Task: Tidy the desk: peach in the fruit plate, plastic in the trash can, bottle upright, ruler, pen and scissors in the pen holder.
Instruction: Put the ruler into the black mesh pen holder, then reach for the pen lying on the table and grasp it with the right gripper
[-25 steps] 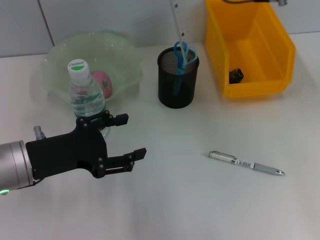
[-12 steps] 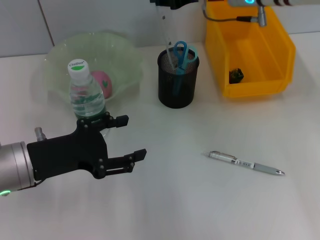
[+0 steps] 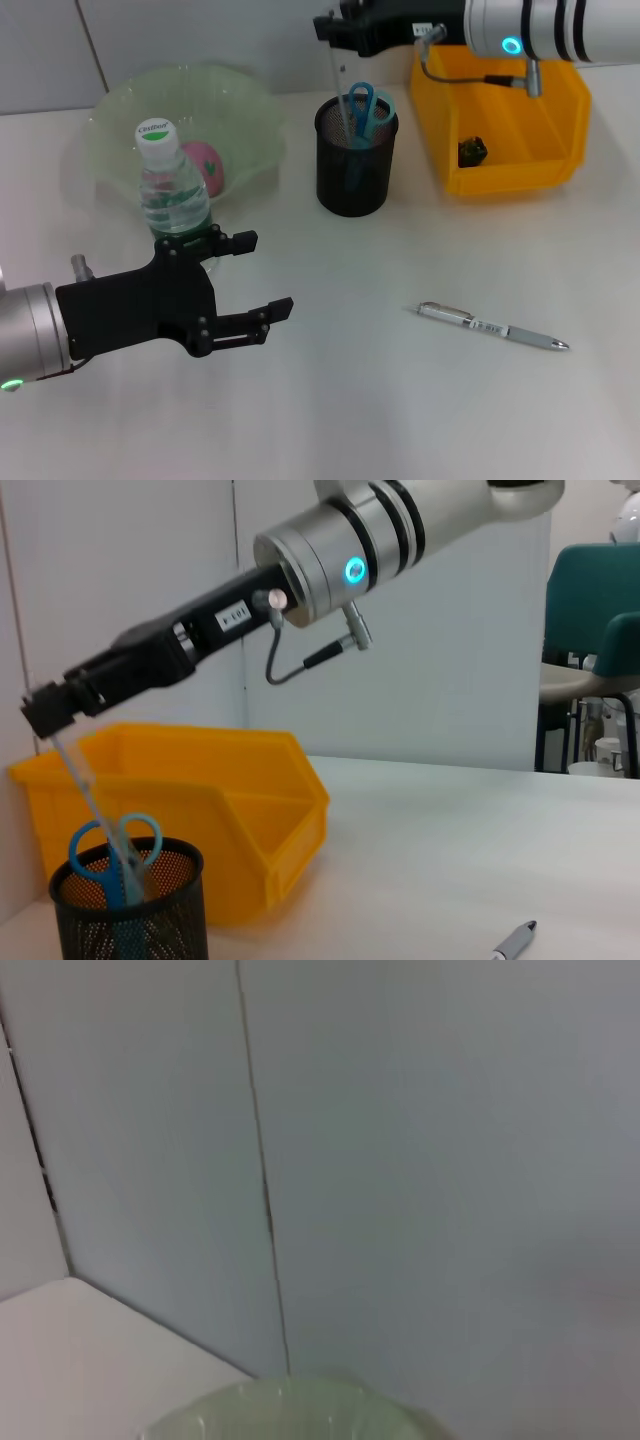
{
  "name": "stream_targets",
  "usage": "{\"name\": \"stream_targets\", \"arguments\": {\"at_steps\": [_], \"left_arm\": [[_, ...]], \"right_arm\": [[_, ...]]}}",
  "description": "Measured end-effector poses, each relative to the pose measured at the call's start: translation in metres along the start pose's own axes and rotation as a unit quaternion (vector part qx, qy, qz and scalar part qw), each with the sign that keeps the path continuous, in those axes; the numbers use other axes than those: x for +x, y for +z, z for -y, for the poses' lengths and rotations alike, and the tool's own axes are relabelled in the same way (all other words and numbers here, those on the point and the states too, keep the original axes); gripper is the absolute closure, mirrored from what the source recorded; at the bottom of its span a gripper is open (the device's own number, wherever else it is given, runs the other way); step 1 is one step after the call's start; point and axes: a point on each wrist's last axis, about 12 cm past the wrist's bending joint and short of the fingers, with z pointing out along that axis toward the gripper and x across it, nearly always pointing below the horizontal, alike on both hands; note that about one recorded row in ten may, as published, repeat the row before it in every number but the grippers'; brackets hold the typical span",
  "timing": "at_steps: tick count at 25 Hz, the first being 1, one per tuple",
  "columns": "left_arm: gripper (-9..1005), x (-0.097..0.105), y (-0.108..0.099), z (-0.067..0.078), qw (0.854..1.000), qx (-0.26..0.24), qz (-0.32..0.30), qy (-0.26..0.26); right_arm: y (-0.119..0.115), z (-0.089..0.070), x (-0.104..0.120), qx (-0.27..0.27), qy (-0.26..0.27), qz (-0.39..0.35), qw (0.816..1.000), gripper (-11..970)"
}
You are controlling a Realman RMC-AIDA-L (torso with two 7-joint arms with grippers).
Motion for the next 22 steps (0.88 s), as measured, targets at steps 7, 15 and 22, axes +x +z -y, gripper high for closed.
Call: {"name": "stream_targets", "arguments": {"at_steps": [7, 15, 22], "left_arm": [[169, 0.001, 0.0, 0.001, 1.0, 0.001, 0.001, -0.001], [169, 0.002, 0.0, 0.001, 1.0, 0.003, 0.001, -0.004], [169, 0.002, 0.0, 0.001, 1.0, 0.003, 0.001, -0.003]], "right_arm": [[0.0, 0.0, 0.014, -0.009, -0.001, 0.003, 1.0, 522], [0.0, -0.001, 0.019, -0.016, -0.005, 0.007, 1.0, 489], [0.0, 0.0, 0.021, -0.015, -0.004, 0.007, 1.0, 461]]}}
